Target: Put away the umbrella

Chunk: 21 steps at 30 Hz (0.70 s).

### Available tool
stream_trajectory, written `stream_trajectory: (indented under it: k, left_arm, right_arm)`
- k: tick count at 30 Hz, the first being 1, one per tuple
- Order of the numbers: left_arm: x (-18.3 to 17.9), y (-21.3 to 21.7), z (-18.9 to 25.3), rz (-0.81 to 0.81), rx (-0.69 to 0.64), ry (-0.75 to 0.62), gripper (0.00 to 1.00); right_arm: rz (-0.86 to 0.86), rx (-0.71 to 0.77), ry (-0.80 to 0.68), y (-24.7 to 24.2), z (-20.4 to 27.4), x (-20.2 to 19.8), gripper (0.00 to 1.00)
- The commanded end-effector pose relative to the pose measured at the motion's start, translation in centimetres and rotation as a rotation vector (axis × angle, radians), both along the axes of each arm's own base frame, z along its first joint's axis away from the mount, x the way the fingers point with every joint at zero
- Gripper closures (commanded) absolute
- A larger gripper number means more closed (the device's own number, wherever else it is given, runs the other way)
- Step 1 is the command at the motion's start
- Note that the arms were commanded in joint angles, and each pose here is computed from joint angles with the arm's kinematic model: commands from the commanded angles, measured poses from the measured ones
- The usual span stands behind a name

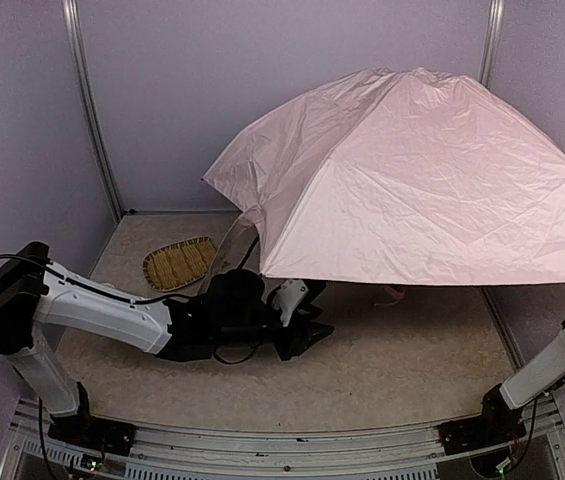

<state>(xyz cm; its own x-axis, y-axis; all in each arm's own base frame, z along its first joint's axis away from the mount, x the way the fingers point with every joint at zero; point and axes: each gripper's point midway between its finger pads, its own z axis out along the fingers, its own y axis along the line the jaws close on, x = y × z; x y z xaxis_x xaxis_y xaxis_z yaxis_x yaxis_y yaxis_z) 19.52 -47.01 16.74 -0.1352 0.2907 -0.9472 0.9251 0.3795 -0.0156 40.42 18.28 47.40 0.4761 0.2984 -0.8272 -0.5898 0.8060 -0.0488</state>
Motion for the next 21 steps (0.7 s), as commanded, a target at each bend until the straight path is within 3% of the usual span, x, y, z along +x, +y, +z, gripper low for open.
stream_trajectory:
  k: [1, 4, 7, 10, 18, 21]
  left_arm:
    - [1.1, 3.7, 2.5, 0.039, -0.058, -0.035, 0.56]
    - [4.5, 7.8, 3.9, 0.193, -0.149, 0.010, 0.55]
    - [11.1, 14.3, 4.4, 0.501, -0.261, 0.133, 0.56]
    - [16.2, 19.8, 3.0, 0.775, -0.283, 0.251, 0.60]
    - [20.5, 27.3, 1.5, 1.148, -0.185, 0.280, 0.59]
    - [22.0, 32.0, 3.5, 1.278, -0.257, 0.282, 0.59]
  right_arm:
    - [-0.033, 0.037, -0.145, -3.2, 4.8, -4.0, 1.00]
    - [-0.058, -0.012, -0.154, -3.7, 5.1, -4.8, 1.00]
    - [-0.054, -0.061, -0.162, -3.6, 5.3, -5.6, 1.00]
    - [-0.079, -0.069, -0.160, -4.3, 5.9, -6.1, 1.00]
    - [-0.153, -0.123, -0.161, -5.5, 7.7, -7.4, 1.00]
    - [-0.109, -0.180, -0.145, -4.5, 6.9, -7.7, 1.00]
